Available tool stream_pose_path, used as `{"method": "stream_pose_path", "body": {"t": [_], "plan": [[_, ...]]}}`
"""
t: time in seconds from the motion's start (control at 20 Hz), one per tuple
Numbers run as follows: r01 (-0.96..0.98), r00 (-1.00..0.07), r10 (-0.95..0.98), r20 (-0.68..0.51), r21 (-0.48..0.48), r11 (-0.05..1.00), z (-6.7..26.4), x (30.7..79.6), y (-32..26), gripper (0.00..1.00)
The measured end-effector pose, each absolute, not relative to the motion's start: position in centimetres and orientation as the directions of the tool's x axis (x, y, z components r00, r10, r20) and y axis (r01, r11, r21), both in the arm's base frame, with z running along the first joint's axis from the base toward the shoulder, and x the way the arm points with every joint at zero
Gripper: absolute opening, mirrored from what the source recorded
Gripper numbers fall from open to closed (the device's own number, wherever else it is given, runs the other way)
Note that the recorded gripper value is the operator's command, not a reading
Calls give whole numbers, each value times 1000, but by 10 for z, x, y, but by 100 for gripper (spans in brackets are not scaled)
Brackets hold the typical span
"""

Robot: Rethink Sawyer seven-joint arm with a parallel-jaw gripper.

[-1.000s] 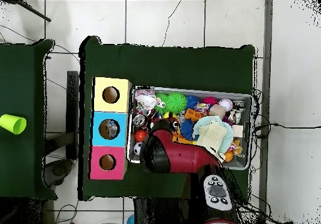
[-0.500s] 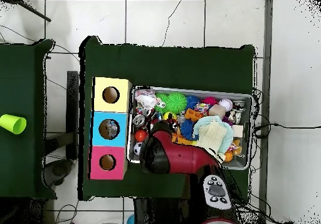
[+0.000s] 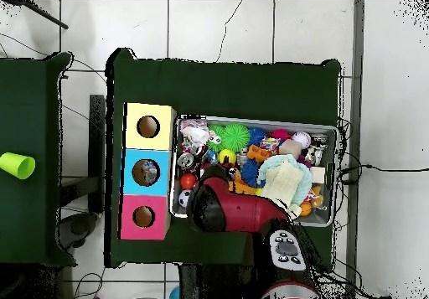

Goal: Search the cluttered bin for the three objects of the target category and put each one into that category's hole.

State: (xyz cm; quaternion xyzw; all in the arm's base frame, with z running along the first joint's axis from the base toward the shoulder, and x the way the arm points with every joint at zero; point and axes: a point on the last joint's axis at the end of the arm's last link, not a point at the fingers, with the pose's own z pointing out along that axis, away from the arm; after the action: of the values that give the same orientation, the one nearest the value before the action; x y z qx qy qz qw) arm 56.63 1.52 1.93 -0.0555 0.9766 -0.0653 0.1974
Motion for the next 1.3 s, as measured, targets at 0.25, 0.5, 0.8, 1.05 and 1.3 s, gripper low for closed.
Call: {"method": "stream_pose_path", "body": {"t": [0.25, 0.5, 0.8, 1.05, 1.3], "plan": [[-84, -920, -133, -369, -146, 986, 14, 563, 16, 100], [-85, -922, -132, -365, -144, 986, 12, 562, 16, 100], [-77, -921, -125, -369, -142, 987, 14, 564, 17, 100], [-64, -921, -112, -372, -139, 988, 18, 567, 17, 100], [-38, -927, -83, -365, -131, 991, 24, 573, 18, 100]]}}
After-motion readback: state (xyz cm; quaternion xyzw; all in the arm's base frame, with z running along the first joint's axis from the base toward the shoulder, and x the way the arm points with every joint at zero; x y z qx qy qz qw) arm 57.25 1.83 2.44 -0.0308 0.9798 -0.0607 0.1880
